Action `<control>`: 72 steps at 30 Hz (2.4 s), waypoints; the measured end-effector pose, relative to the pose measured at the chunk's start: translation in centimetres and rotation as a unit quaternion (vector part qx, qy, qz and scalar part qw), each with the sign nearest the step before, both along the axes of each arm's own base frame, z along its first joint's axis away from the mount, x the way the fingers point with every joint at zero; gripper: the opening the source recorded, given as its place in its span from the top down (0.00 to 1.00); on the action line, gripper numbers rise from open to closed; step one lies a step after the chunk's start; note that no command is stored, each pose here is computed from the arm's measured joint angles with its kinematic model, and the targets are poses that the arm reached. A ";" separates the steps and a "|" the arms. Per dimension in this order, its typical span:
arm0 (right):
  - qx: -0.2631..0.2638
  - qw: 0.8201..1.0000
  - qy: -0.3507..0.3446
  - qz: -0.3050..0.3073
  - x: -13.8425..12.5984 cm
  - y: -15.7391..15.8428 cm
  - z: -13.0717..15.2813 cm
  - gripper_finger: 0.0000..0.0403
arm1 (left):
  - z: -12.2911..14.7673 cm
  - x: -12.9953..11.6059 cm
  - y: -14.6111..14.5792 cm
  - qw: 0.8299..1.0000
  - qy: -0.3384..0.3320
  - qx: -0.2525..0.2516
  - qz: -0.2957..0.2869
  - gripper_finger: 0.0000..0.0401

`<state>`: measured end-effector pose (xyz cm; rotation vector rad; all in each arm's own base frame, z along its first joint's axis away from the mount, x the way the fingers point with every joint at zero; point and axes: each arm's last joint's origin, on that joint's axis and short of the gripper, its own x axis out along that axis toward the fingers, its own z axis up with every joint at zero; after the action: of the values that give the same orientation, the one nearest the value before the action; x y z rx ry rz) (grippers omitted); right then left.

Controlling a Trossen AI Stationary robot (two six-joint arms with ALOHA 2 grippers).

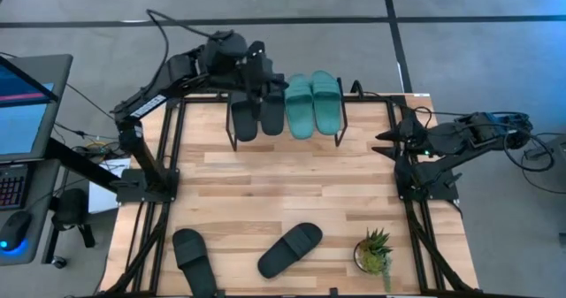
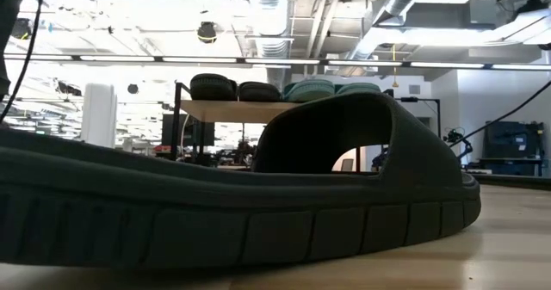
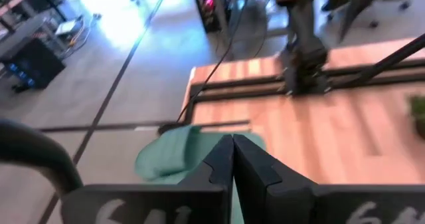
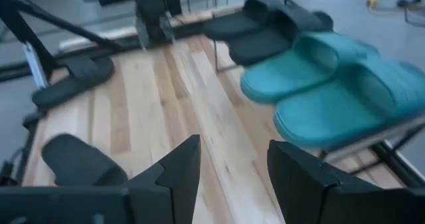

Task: Pick and place slides into the shelf
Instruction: Put the black slipper under the shelf

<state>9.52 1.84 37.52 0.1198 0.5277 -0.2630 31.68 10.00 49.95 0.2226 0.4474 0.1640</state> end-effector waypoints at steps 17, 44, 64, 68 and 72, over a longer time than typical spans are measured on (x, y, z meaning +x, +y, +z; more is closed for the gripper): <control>0.012 0.998 -0.042 0.039 0.3 0.3 0.8 0.60 | 1.3 -3.7 -11.2 0.999 0.034 -0.034 0.004 1.00; 0.068 0.985 -0.064 0.146 3.7 2.1 1.3 0.60 | -13.8 -11.0 -29.2 0.969 0.092 -0.042 0.225 1.00; 0.043 0.980 -0.090 0.170 9.2 4.1 0.8 0.60 | -20.0 -5.7 -30.1 0.987 0.146 0.051 0.041 1.00; 0.038 0.975 -0.113 0.185 7.4 3.8 1.7 0.60 | -21.2 -3.5 -30.1 0.985 0.164 0.061 -0.007 1.00; 0.043 0.971 -0.121 0.201 5.7 3.7 2.2 0.60 | -23.0 -1.6 -29.9 0.974 0.196 0.100 -0.047 1.00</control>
<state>15.23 5.58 39.69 0.1251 0.3104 0.1695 30.12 -19.93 27.00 0.4775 0.8128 0.0712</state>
